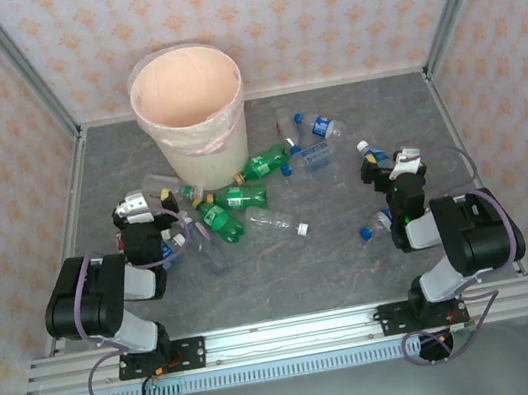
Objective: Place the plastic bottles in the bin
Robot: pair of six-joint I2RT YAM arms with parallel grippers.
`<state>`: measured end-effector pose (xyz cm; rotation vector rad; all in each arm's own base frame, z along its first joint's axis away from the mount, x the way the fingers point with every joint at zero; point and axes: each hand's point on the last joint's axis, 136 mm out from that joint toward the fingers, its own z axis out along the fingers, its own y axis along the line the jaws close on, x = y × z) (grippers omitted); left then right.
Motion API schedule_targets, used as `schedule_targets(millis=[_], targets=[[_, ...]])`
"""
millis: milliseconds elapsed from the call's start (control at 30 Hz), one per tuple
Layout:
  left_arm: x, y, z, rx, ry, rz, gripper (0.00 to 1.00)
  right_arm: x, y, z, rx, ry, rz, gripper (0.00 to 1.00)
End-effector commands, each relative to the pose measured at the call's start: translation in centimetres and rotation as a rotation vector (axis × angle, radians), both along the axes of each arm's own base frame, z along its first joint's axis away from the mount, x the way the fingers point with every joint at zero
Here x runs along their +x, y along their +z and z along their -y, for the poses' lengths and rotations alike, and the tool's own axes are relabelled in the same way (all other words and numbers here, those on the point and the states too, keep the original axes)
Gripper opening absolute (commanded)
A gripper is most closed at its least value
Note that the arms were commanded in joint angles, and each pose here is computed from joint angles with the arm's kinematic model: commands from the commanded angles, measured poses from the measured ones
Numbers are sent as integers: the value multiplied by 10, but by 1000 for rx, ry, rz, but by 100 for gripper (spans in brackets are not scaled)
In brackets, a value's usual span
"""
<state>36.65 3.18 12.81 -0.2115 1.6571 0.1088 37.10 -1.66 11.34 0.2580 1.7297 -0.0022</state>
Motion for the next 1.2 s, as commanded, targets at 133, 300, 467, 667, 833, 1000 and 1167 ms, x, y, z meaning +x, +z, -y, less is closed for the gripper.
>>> schedule_targets(millis=[133, 300, 467, 667, 833, 1000, 1167], targets=[[2, 7, 0, 4, -13, 26, 100, 5, 11, 0, -7, 5, 31, 100], [2, 7, 0, 5, -13, 26, 100, 5, 11, 0, -6, 5, 31, 100], [2, 7, 0, 4, -13, 25, 100, 5, 10, 0, -6, 5, 30, 100], [2, 7, 0, 4, -13, 26, 100, 5, 11, 0, -6, 6, 31, 100], [3, 6, -5, -2, 20, 19, 100, 5, 10, 0, -6, 5, 28, 100], [4, 5, -8, -12, 37, 13, 100, 5, 10, 0, -6, 5, 30, 100], [3, 7, -13, -18, 58, 22, 100, 5, 10, 0, -5, 4, 28, 100]])
